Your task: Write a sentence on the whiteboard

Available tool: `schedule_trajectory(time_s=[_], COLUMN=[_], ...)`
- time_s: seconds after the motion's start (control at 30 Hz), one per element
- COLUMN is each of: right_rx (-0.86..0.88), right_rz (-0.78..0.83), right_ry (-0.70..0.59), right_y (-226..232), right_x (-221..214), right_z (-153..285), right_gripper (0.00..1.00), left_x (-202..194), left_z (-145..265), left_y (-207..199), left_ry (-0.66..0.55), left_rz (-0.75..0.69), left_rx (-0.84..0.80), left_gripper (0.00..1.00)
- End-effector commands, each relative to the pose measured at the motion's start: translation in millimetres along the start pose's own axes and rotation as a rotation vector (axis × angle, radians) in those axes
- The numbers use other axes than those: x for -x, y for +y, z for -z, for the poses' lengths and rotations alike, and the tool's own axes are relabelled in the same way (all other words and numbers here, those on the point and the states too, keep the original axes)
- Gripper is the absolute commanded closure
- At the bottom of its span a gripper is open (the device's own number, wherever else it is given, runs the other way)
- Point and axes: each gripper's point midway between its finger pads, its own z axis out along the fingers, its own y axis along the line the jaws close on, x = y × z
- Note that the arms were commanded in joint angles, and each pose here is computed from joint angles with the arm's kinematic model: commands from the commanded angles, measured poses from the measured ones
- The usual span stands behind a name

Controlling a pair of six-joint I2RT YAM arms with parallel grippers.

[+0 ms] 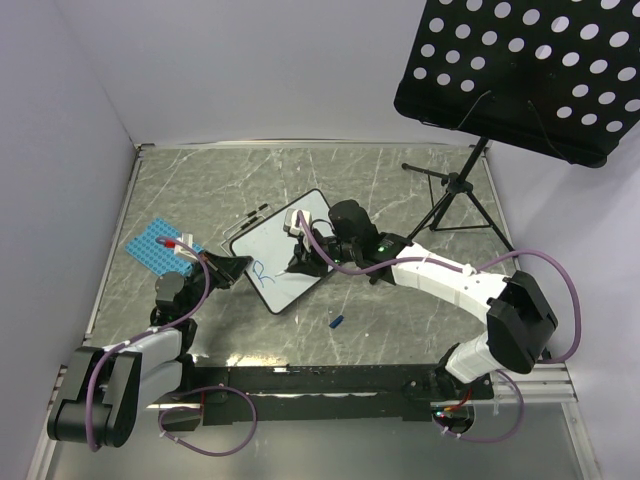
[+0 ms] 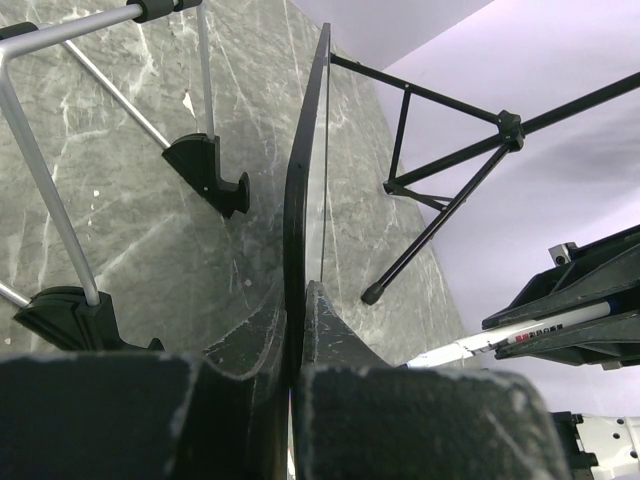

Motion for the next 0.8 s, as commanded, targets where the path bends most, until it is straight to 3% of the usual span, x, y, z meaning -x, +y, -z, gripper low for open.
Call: schedule_trajectory(time_s=[0.0,0.77], right_rx=[-0.021,-0.09], right_rz=[0.044,0.08], right_ry=[-0.066,-0.094], right_y=[-9.1,-40.8], right_x=[25.5,47.5], right_z=[0.5,-19.9], right_gripper=[1.0,1.0], left_x=[-9.2,-10.8], left_z=[9.2,9.1], left_y=[-2.4,-1.5], left_ry=[0.003,0.01], left_rz=[-0.031,-0.006], left_rx=[-0.035,-0.027], left_gripper=[0.99,0.99])
